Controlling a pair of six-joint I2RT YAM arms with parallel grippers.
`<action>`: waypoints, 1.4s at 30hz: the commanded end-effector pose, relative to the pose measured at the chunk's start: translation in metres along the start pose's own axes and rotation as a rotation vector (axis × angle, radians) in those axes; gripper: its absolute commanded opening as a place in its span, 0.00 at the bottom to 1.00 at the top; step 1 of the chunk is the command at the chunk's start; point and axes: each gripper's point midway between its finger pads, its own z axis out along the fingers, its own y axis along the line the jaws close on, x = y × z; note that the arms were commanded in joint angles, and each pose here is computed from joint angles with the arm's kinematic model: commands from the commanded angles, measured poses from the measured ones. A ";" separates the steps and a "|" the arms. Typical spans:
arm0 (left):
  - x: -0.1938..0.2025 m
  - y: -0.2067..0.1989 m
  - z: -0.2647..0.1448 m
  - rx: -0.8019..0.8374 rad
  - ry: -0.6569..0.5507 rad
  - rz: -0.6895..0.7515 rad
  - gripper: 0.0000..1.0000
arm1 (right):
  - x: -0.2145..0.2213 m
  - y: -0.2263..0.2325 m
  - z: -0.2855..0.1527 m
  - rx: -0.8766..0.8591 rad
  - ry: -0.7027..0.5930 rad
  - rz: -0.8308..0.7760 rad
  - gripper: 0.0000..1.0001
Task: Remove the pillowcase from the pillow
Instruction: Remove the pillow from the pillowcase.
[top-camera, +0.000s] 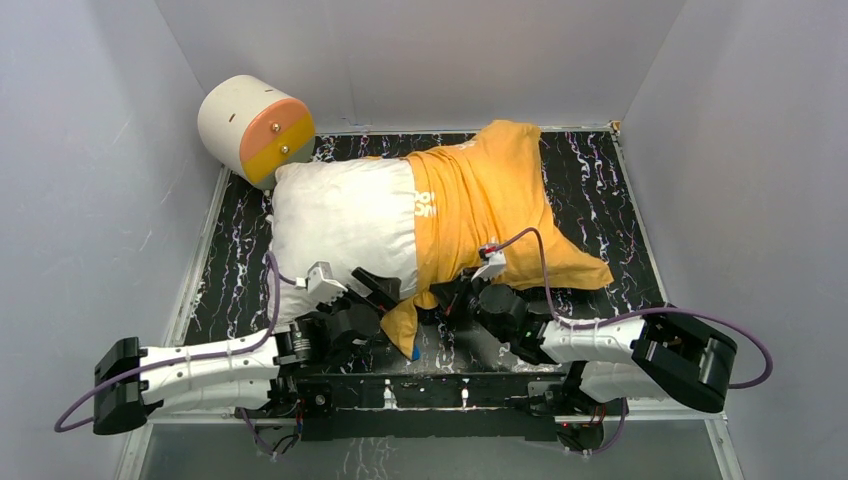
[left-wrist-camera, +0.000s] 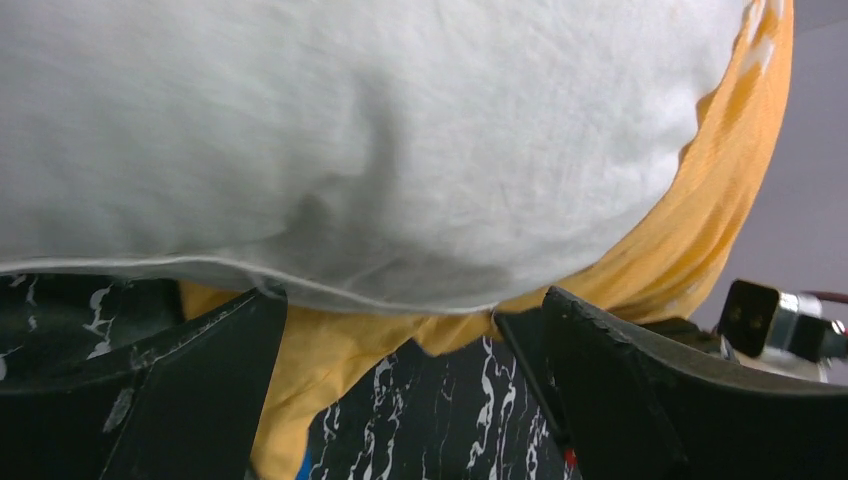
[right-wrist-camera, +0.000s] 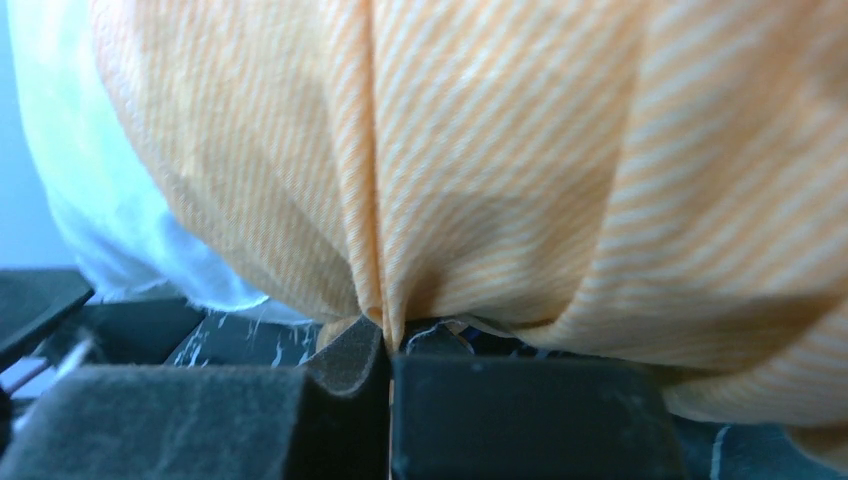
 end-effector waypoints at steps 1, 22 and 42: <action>-0.023 -0.014 0.025 -0.020 -0.137 -0.057 0.98 | -0.011 0.069 -0.008 -0.190 -0.060 0.011 0.00; -0.071 0.078 0.030 -0.309 -0.168 0.164 0.00 | -0.044 -0.098 -0.112 0.595 -0.241 0.078 0.00; -0.070 0.047 0.018 -0.186 -0.077 0.186 0.00 | -0.021 -0.081 -0.136 0.671 0.056 0.077 0.76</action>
